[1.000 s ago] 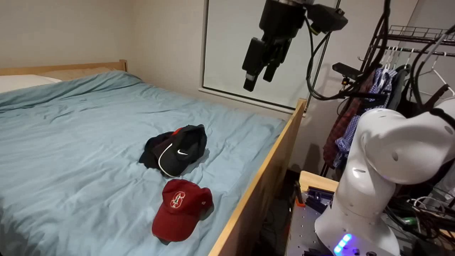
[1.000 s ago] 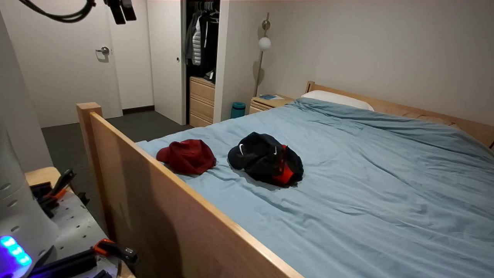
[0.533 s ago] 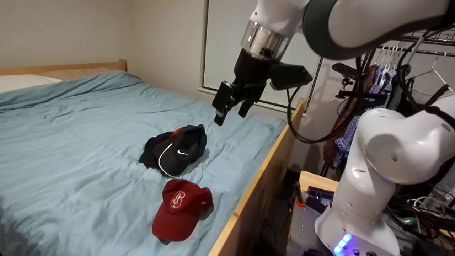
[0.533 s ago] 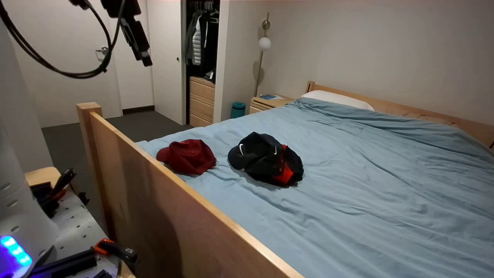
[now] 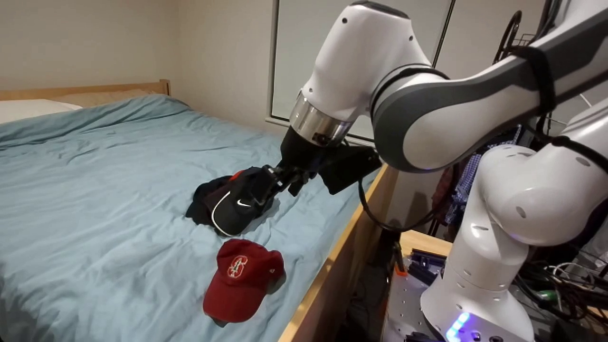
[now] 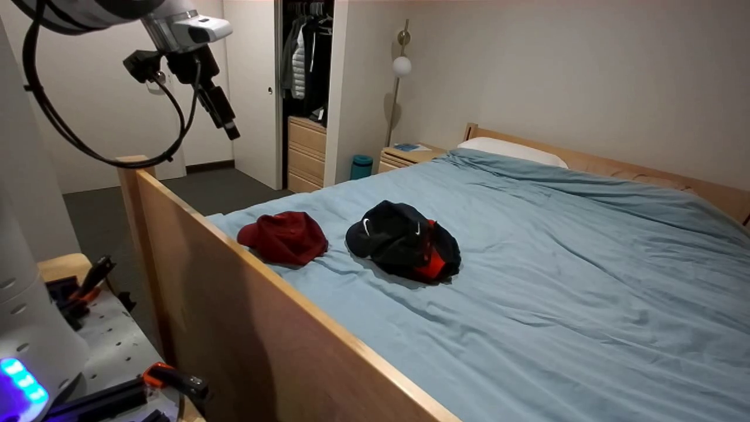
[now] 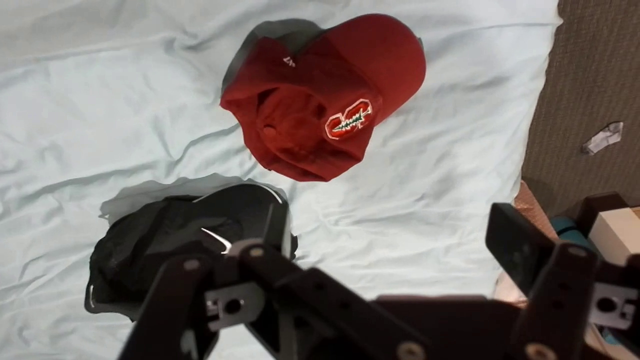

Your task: Move the red hat and put it on top of other hats

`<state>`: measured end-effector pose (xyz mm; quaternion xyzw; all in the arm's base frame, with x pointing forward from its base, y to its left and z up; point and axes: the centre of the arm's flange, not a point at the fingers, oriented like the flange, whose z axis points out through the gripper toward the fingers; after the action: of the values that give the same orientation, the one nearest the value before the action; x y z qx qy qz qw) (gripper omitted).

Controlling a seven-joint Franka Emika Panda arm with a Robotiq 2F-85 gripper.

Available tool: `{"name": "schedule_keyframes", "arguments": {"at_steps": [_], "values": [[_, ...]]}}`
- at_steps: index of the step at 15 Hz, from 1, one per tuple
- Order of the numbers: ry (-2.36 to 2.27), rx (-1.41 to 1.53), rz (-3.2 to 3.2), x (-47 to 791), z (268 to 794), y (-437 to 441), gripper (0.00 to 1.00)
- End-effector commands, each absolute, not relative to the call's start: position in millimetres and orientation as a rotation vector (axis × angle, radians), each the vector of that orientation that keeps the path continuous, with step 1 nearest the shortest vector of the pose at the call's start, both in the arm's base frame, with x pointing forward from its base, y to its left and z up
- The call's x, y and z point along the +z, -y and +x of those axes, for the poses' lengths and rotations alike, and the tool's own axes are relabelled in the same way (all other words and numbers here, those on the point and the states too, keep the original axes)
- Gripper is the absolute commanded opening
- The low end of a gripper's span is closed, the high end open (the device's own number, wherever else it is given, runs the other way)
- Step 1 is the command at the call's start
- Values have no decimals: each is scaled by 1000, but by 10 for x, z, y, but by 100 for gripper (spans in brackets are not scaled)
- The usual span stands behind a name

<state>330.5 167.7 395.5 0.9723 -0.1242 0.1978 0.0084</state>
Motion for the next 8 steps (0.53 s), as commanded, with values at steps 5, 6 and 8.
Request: {"name": "schedule_keyframes", "arguments": {"at_steps": [5, 6, 8], "values": [[399, 458, 3073, 3785, 3542, -1680, 100], [403, 394, 3098, 3711, 3637, -1660, 100], [450, 251, 3096, 3516, 3853, -1579, 100]]}}
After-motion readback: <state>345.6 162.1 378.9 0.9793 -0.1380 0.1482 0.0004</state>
